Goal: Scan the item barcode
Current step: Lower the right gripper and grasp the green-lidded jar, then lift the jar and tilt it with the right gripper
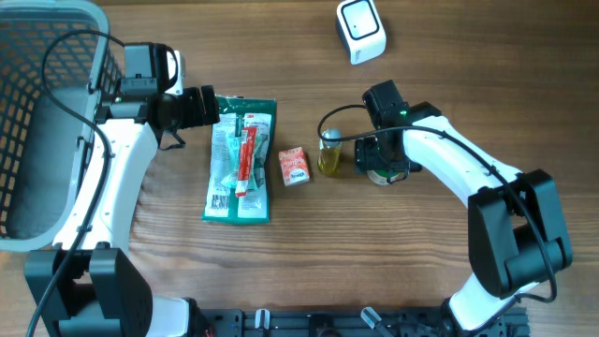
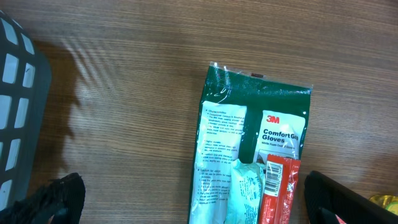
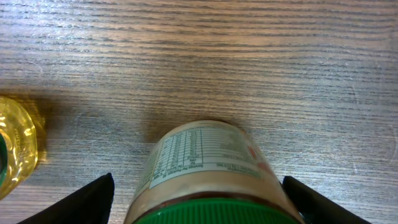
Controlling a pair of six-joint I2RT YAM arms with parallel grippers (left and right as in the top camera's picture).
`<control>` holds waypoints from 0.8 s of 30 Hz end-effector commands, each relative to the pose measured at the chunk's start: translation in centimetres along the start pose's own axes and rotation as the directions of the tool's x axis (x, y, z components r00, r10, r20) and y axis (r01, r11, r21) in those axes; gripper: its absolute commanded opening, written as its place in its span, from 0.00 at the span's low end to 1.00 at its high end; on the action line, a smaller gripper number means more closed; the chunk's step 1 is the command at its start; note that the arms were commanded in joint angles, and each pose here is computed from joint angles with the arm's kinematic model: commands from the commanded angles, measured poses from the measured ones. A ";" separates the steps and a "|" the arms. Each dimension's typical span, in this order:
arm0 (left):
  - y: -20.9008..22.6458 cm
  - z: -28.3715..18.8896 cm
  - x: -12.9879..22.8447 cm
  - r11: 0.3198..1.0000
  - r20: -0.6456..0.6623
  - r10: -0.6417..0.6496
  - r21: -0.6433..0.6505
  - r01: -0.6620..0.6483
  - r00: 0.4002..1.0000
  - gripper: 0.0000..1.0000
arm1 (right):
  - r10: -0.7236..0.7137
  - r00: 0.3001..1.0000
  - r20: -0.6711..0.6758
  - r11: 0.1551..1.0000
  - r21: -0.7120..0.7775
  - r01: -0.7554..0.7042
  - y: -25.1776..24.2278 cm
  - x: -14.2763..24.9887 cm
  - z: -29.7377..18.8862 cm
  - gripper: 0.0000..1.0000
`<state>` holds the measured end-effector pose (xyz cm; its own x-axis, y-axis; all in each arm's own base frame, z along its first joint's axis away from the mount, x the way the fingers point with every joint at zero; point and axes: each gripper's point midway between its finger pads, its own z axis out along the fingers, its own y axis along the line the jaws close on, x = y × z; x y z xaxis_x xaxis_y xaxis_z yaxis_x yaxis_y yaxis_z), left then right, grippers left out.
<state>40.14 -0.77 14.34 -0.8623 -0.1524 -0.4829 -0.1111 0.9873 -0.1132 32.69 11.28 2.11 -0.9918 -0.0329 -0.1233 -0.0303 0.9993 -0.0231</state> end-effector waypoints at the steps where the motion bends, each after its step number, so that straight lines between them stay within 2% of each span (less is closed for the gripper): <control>1: -0.1 -0.3 -0.4 1.000 0.013 0.017 0.008 -0.017 1.000 1.00 | -0.010 1.000 -0.023 1.000 0.029 0.010 -0.6 0.5 0.7 0.78; 3: -0.1 -0.3 -0.4 1.000 0.013 0.017 0.008 -0.017 1.000 1.00 | -0.009 1.000 -0.025 1.000 0.029 0.010 -0.6 0.5 0.7 0.75; 6: -0.1 -0.3 -0.4 1.000 0.013 0.017 0.008 -0.017 1.000 1.00 | -0.002 1.000 -0.024 1.000 0.030 0.003 -0.6 0.5 0.7 0.62; 10: -0.1 -0.3 -0.4 1.000 0.013 0.017 0.008 -0.017 1.000 1.00 | 0.018 1.000 -0.014 0.999 0.027 -0.018 -0.7 0.5 0.0 0.57; 11: -0.1 -0.3 -0.4 1.000 0.013 0.017 0.008 -0.017 1.000 1.00 | 0.020 1.000 0.004 1.000 0.020 -0.020 -0.6 0.1 -1.0 0.54; 15: -0.1 -0.3 -0.4 1.000 0.012 0.017 0.008 -0.017 1.000 1.00 | 0.067 0.996 0.054 0.998 -0.005 -0.067 -0.8 0.1 -5.6 0.54; 16: -0.1 -0.3 -0.4 1.000 0.013 0.017 0.008 -0.017 1.000 1.00 | 0.082 0.995 0.062 0.997 -0.016 -0.081 -0.9 0.3 -6.4 0.49; 20: -0.1 -0.3 -0.4 1.000 0.013 0.017 0.008 -0.017 1.000 1.00 | 0.079 0.996 0.033 0.969 -0.236 -0.069 2.2 2.1 -10.0 0.32; 21: -0.1 -0.3 -0.4 1.000 0.012 0.017 0.008 -0.017 1.000 1.00 | 0.071 0.997 0.004 0.951 -0.302 -0.067 3.3 2.8 -10.6 0.27; 24: -0.1 -0.3 -0.4 1.000 0.013 0.017 0.008 -0.017 1.000 1.00 | 0.088 0.987 -0.135 0.887 -0.440 -0.139 5.8 5.1 -11.8 0.22</control>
<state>40.14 -0.77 14.34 -0.8623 -0.1524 -0.4829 -0.1111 0.9873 -0.1132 27.78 13.73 11.15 -0.9944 0.0291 -0.1018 0.0051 0.9734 0.2291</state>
